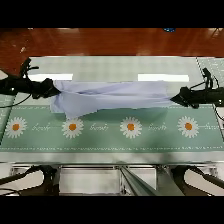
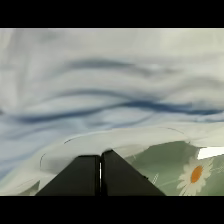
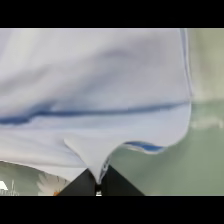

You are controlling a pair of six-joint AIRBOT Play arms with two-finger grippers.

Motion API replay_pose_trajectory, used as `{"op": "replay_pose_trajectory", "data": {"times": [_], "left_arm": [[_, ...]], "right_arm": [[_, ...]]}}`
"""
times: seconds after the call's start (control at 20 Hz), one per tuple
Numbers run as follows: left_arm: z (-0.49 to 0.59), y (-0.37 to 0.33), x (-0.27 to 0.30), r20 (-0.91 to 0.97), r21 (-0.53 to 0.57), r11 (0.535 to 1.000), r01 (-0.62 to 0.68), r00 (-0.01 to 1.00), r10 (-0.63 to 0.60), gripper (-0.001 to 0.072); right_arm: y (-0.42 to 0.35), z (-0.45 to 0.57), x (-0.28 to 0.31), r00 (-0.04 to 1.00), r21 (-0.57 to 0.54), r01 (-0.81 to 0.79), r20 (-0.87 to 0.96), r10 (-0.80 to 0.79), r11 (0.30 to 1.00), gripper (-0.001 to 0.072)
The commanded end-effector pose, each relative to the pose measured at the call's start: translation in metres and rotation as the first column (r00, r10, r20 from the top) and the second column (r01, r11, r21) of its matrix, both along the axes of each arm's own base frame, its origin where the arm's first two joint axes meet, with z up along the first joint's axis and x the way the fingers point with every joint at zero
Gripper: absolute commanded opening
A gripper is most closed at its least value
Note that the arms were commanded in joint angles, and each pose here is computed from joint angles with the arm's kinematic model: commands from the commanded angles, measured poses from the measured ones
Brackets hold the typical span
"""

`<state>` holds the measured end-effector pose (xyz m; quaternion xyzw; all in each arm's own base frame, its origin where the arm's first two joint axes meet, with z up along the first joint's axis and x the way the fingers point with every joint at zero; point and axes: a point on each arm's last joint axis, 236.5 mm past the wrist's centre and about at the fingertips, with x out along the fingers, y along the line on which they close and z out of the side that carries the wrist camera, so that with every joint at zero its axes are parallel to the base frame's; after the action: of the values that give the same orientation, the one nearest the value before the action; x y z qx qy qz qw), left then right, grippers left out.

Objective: Fold the shirts.

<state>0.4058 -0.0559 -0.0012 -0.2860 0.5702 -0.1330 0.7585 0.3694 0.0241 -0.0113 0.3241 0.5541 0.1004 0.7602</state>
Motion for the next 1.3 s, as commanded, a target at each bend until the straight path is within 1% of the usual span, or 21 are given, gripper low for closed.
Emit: {"op": "replay_pose_trajectory", "data": {"times": [0.0,0.3,0.55,0.6,0.65,0.7,0.75,0.8,0.85,0.95,1.0,1.05,1.15,1.2,1.25], "left_arm": [[-0.011,-0.008,0.042,-0.039,-0.029,0.999,0.021,0.999,-0.022,0.002],[-0.029,-0.012,0.099,-0.058,-0.053,0.998,0.041,0.997,-0.044,0.002],[-0.058,-0.011,0.103,-0.095,-0.059,0.997,0.048,0.994,-0.053,0.0024],[-0.06,-0.011,0.103,-0.102,-0.061,0.997,0.047,0.993,-0.053,0.0107],[-0.06,-0.012,0.1,-0.112,-0.064,0.996,0.055,0.992,-0.062,0.0408],[-0.058,-0.011,0.095,-0.123,-0.066,0.995,0.072,0.989,-0.08,0.051],[-0.052,0.001,0.092,-0.136,-0.04,0.996,0.085,0.987,-0.09,0.0508],[-0.044,0.021,0.09,-0.175,-0.003,0.999,0.039,0.984,-0.039,0.0508],[-0.029,0.044,0.09,-0.166,0.037,0.999,0.02,0.986,-0.014,0.0508],[0.021,0.081,0.095,-0.058,0.078,0.996,-0.049,0.997,0.054,0.0508],[0.048,0.094,0.096,0.011,0.097,0.992,-0.081,0.997,0.08,0.0508],[0.075,0.1,0.094,0.087,0.12,0.988,-0.095,0.993,0.085,0.0508],[0.116,0.09,0.082,0.221,0.167,0.982,-0.087,0.974,0.049,0.0507],[0.126,0.079,0.073,0.269,0.179,0.98,-0.091,0.962,0.041,0.0508],[0.127,0.063,0.061,0.313,0.187,0.978,-0.096,0.949,0.033,0.0508]], "right_arm": [[0.002,-0.006,0.048,0.999,0.025,0.029,0.024,-0.029,0.999,0.0027],[-0.01,-0.027,0.094,0.998,0.049,0.056,0.006,-0.056,0.997,0.0027],[-0.009,-0.051,0.114,0.994,0.109,0.109,-0.017,-0.108,0.988,0.0029],[-0.011,-0.056,0.117,0.992,0.106,0.124,-0.016,-0.123,0.987,0.0111],[-0.015,-0.059,0.121,0.99,0.098,0.138,-0.009,-0.138,0.986,0.0381],[-0.015,-0.057,0.122,0.99,0.097,0.14,-0.003,-0.14,0.985,0.0419],[-0.019,-0.05,0.121,0.99,0.103,0.137,0.001,-0.138,0.985,0.0419],[-0.026,-0.039,0.117,0.992,0.106,0.125,0.003,-0.126,0.987,0.0419],[-0.039,-0.023,0.112,0.993,0.106,0.119,0.004,-0.12,0.987,0.0418],[-0.075,0.018,0.098,0.99,0.105,0.133,0.027,-0.137,0.986,0.0417],[-0.098,0.035,0.089,0.984,0.073,0.164,0.058,-0.169,0.984,0.0418],[-0.123,0.047,0.078,0.976,0.007,0.199,0.083,-0.199,0.98,0.0418],[-0.158,0.05,0.06,0.951,-0.102,0.299,0.117,-0.287,0.949,0.0418],[-0.164,0.043,0.052,0.935,-0.125,0.346,0.126,-0.331,0.93,0.0418],[-0.164,0.028,0.045,0.922,-0.126,0.381,0.122,-0.366,0.916,0.0417]]}}
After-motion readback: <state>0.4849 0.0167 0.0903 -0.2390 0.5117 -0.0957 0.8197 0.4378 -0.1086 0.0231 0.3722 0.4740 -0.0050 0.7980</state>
